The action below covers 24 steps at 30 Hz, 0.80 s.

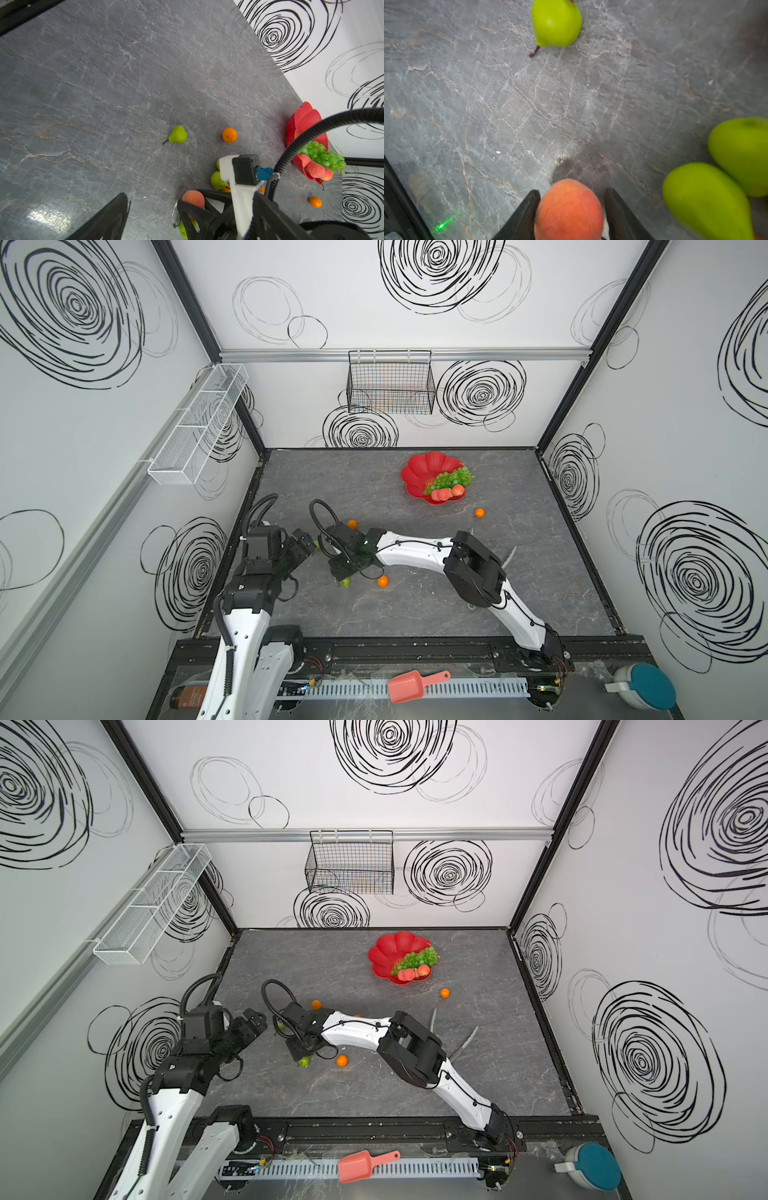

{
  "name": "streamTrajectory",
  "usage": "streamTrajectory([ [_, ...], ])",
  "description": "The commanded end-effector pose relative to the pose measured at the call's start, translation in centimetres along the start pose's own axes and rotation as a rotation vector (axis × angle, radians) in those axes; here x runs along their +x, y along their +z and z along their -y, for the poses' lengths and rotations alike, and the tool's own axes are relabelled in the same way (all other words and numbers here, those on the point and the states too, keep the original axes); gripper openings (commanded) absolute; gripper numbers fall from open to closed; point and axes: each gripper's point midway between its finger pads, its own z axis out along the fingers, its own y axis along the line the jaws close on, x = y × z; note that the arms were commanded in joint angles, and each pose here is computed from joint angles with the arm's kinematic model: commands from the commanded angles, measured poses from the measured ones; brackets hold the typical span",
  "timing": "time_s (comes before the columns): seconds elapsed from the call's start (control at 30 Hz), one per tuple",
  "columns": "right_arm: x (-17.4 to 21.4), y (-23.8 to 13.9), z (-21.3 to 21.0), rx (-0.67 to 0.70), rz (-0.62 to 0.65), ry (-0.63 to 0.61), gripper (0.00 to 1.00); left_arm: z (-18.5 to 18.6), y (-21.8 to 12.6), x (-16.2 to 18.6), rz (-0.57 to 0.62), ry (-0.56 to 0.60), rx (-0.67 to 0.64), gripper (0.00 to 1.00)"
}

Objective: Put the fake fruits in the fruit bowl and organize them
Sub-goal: 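Reach the right gripper across to the pink peach beside the green pears and grasp it, then carry the pink peach back over the red bowl with the right gripper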

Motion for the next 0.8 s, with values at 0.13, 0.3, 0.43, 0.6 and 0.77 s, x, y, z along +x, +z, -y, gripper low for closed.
streamTrajectory([
  [0.13, -0.2, -0.1, 0.1, 0.003, -0.009, 0.010, 0.50, 0.3, 0.1, -0.6, 0.023, -0.015, 0.018, 0.96],
  [0.3, -0.7, -0.9, -0.2, -0.002, 0.007, 0.010, 0.49, 0.5, 0.1, -0.8, 0.026, -0.009, 0.019, 0.96],
  [0.43, -1.3, -2.3, -0.7, -0.019, 0.039, 0.016, 0.48, 1.2, -0.1, -1.1, 0.027, 0.025, 0.036, 0.96],
  [0.6, -1.8, -4.0, -1.2, -0.045, 0.082, 0.034, 0.48, 2.4, -0.3, -1.4, 0.025, 0.061, 0.079, 0.96],
  [0.77, -2.2, -5.9, -1.7, -0.092, 0.120, 0.061, 0.47, 3.8, -0.3, -1.1, 0.003, 0.105, 0.137, 0.96],
])
